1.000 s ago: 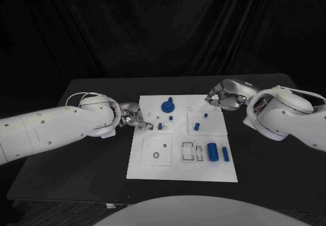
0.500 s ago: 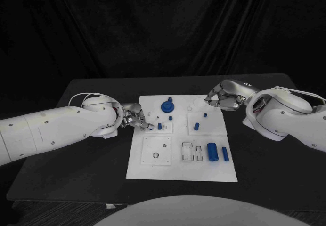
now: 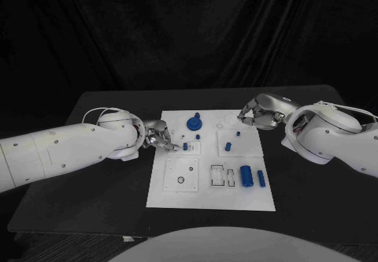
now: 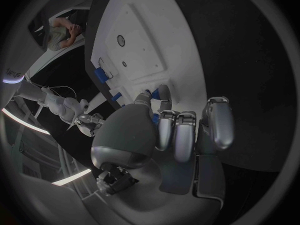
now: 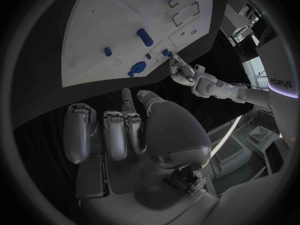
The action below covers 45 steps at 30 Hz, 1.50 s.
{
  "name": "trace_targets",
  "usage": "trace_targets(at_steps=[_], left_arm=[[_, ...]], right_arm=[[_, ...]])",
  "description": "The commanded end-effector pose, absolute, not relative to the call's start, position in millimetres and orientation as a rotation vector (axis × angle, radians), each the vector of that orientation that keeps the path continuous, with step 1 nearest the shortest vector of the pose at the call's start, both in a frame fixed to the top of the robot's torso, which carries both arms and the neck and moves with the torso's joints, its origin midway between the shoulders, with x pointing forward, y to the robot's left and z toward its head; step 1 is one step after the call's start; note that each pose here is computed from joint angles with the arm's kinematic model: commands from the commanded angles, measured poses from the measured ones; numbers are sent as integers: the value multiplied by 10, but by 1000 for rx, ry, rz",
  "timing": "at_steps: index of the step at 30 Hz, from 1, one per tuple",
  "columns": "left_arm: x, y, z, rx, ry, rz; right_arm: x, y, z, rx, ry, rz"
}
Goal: Assemble the parts on the task board
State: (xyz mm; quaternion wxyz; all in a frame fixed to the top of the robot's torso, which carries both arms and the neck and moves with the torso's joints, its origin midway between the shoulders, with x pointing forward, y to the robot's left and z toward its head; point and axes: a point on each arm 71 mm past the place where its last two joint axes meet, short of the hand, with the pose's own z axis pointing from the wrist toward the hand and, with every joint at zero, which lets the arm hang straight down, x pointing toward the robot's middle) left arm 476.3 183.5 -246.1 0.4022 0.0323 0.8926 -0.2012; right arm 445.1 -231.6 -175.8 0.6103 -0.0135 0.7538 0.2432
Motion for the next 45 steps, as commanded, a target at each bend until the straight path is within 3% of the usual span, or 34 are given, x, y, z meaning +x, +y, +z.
trace_targets(at_steps=[1, 45], left_arm=[[4757, 1800, -2473, 99, 2258, -515], [4801, 1681, -2502, 110, 2241, -541]], right_arm=[[4450, -2322, -1770, -28, 1746, 553], [4445, -2321, -1800, -31, 1763, 548]])
